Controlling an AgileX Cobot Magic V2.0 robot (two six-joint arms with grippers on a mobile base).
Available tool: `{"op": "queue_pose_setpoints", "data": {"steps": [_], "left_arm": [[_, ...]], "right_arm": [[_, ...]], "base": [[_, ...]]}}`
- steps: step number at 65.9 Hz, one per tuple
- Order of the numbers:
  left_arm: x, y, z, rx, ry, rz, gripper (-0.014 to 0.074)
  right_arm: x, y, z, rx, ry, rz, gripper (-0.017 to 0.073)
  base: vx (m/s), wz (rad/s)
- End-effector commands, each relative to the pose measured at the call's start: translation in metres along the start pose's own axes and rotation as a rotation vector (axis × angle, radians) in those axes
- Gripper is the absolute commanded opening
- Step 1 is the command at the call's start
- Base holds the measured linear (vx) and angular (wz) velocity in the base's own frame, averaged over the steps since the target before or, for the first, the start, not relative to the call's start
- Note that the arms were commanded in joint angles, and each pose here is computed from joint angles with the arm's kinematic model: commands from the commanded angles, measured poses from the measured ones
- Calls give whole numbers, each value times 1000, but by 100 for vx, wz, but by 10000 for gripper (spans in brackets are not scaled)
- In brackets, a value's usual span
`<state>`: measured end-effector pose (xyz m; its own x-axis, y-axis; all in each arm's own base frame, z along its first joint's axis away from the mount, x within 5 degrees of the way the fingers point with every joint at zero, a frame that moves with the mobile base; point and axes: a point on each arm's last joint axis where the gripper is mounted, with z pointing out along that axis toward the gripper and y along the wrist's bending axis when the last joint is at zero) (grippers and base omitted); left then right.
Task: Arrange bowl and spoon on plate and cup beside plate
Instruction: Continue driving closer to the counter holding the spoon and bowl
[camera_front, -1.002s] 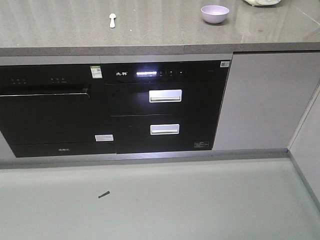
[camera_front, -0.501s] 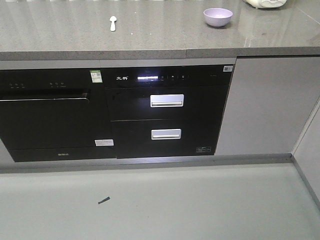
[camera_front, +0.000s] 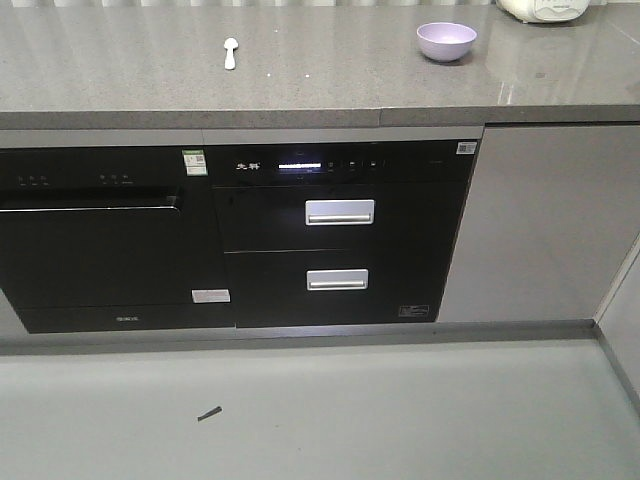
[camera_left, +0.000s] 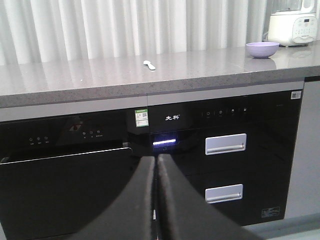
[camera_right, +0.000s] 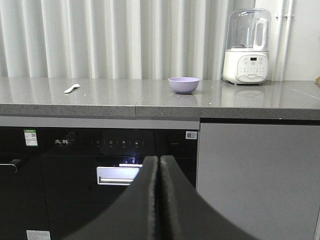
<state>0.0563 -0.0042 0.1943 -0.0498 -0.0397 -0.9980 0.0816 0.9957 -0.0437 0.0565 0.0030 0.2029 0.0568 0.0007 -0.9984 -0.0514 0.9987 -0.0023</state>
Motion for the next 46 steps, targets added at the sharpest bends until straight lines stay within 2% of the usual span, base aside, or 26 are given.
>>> {"op": "queue_pose_setpoints", "data": {"steps": [1, 46], "left_arm": [[2, -1, 0, 12, -62, -11, -6], [2, -1, 0, 12, -62, -11, -6]], "right_arm": [[-7, -1, -1, 16, -81, -13, -2], [-7, -1, -1, 16, -81, -13, -2]], "base": [[8, 1], [8, 0]]}}
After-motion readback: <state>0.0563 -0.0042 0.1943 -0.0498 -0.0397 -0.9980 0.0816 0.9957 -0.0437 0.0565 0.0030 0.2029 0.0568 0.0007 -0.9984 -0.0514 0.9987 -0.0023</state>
